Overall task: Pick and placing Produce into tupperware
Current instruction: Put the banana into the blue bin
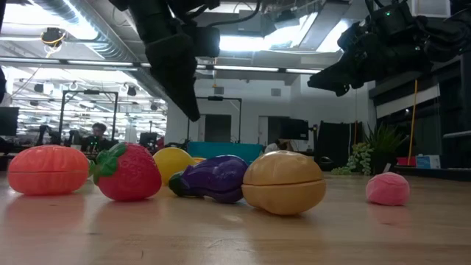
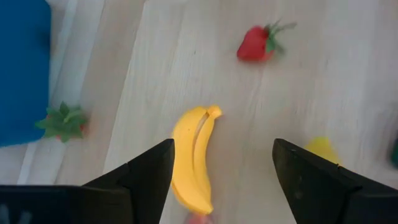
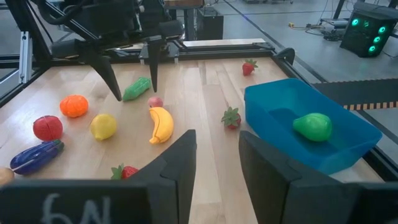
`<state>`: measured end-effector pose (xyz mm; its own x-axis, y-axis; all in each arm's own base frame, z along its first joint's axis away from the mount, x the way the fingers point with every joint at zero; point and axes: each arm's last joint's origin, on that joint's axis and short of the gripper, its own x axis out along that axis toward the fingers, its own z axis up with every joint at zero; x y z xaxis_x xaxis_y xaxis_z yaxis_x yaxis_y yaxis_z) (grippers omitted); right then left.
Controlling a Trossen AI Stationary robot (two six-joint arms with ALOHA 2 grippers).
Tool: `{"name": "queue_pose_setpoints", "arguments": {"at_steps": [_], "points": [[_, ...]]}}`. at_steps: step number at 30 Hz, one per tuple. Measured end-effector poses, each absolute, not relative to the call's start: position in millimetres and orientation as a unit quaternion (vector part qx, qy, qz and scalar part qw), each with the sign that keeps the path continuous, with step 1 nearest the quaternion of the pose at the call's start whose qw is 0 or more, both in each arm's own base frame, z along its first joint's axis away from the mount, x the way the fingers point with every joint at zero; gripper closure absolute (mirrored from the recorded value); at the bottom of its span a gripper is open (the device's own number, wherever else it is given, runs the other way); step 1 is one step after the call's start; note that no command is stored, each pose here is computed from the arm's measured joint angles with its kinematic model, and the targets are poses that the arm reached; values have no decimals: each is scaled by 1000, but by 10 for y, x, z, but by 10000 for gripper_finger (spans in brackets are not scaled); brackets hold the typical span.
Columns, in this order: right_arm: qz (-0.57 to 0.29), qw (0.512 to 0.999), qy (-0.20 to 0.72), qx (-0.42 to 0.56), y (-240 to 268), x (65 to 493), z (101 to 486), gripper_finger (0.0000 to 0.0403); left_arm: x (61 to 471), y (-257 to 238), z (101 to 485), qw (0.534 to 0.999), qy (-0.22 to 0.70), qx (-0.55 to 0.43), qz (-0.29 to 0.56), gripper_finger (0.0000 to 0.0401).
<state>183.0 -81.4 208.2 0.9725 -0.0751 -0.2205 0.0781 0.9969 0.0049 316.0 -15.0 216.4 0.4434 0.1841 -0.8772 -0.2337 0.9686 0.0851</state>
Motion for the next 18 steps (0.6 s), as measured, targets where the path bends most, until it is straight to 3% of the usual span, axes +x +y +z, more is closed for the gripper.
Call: {"name": "queue_pose_setpoints", "arguments": {"at_steps": [18], "points": [[-39, 993, 111, 7, -814, 1830, 2082, 279, 3177, 117, 2040, 825, 542, -80, 143, 137]]}}
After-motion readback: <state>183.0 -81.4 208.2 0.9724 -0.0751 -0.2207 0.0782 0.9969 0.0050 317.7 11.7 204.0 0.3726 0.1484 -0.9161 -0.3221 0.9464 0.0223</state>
